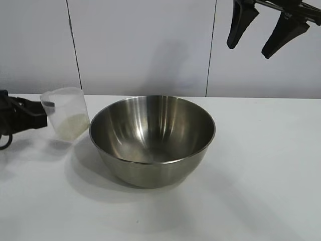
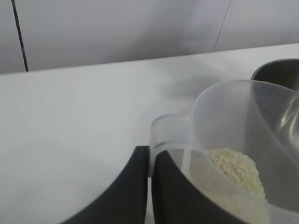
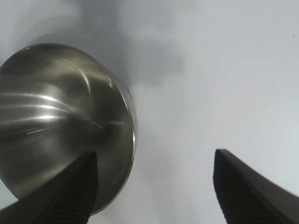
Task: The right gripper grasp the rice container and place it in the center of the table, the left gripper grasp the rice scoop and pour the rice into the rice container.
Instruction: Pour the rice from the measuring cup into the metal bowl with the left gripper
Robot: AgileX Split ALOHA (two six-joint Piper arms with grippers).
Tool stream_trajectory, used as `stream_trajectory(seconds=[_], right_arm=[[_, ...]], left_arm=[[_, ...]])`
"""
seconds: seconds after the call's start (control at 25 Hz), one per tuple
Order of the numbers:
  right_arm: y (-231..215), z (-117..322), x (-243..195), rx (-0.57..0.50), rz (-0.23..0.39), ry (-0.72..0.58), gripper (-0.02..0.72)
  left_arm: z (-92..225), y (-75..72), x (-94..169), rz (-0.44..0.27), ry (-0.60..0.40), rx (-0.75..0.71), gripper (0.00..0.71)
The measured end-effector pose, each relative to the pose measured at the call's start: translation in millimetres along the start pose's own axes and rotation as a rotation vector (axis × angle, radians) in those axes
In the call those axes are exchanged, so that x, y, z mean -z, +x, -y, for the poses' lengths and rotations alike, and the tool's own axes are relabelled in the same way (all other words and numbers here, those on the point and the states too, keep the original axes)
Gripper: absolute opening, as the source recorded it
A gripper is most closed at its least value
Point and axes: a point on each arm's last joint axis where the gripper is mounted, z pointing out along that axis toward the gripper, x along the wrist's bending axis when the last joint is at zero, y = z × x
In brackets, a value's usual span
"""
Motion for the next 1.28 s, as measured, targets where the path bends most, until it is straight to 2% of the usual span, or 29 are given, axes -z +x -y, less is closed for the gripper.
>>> stream_trajectory(seconds=[0.16,0.28,0.36,0.52,0.68,0.8,0.92,1.04,1.12,1.28], right_arm=[[0.0,-0.1,0.0,0.0,0.0,-0.001,0.484],[0.0,-0.4,0.0,0.0,0.0,-0.004,0.484],[0.0,-0.5,0.0,0.0,0.0,-0.005,0.484],[0.0,-0.6,0.0,0.0,0.0,-0.007,0.484],[0.0,-0.7,0.0,0.002,0.0,-0.007,0.484],[0.0,-1.0,0.0,0.003,0.0,-0.011,0.484],[-0.1,-2.1,0.0,0.003,0.001,-0.024,0.484],[-0.1,-2.4,0.0,0.003,0.001,-0.026,0.484],[-0.1,-2.4,0.0,0.003,0.001,-0.026,0.484],[-0.1,-2.6,0.0,0.003,0.001,-0.028,0.484]], left_arm=[[-41.9,-6.6,14.4,0.016,-0.03,-0.126,0.009],[-69.8,-19.2,24.8,0.016,-0.037,-0.198,0.009],[-85.0,-37.7,25.1,0.045,-0.025,-0.249,0.009],[-102.3,-77.9,8.2,0.124,0.026,-0.319,0.009],[-113.1,-107.7,-13.2,0.153,0.06,-0.392,0.009],[-105.5,-122.7,-30.1,0.162,0.104,-0.485,0.009],[-92.2,-132.5,-42.2,0.147,0.139,-0.608,0.009],[-83.4,-138.1,-48.7,0.097,0.158,-0.736,0.009],[-84.1,-140.6,-49.6,0.039,0.149,-0.83,0.009],[-91.8,-147.9,-48.9,-0.082,0.106,-1.167,0.009]])
